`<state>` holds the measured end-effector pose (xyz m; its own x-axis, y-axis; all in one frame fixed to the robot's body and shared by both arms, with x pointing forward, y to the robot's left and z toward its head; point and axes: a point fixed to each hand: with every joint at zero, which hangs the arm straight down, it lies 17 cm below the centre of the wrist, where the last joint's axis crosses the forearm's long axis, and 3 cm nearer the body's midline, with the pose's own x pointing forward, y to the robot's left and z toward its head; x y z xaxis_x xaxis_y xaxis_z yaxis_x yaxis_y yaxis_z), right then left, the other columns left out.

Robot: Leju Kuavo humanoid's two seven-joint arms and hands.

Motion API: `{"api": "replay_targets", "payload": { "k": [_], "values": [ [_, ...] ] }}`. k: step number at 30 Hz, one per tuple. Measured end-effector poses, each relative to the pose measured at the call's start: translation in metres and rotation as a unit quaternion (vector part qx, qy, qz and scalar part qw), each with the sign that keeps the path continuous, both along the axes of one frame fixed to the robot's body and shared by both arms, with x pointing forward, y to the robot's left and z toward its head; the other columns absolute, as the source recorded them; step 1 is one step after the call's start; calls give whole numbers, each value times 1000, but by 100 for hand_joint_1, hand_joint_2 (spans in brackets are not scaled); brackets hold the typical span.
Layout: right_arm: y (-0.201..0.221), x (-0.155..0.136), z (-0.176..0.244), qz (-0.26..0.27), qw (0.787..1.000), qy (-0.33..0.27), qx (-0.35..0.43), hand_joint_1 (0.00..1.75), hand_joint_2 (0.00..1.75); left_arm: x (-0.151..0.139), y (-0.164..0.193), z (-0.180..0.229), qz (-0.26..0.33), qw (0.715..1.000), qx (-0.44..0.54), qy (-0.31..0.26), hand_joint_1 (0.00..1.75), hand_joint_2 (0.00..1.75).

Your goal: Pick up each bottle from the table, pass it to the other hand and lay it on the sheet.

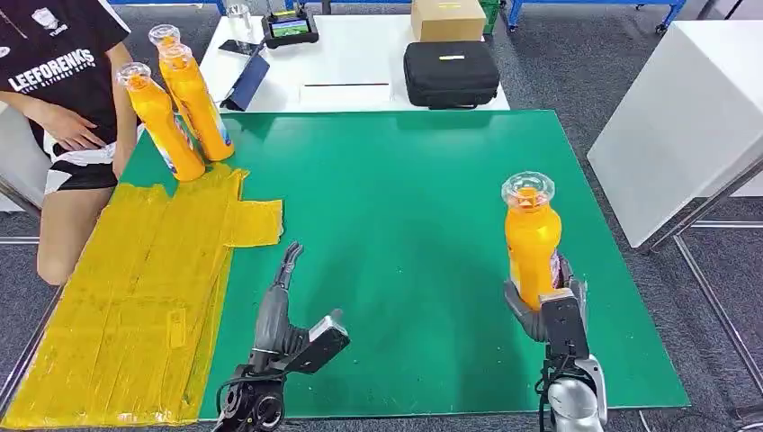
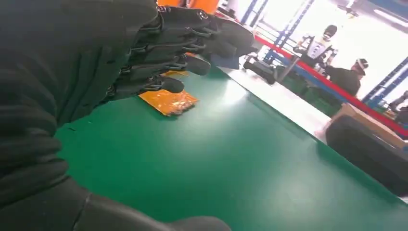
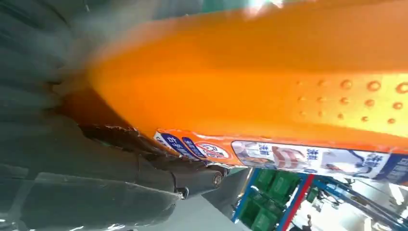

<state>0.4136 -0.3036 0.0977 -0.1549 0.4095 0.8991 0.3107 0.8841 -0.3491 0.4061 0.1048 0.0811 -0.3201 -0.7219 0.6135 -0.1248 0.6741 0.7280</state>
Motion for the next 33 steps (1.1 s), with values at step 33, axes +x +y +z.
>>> {"api": "replay_targets", "payload": {
  "k": [33],
  "values": [
    [280, -13, -16, 312, 949, 40, 3, 175, 175, 8, -26, 4, -133, 821, -511, 216, 0, 175]
  ]
}}
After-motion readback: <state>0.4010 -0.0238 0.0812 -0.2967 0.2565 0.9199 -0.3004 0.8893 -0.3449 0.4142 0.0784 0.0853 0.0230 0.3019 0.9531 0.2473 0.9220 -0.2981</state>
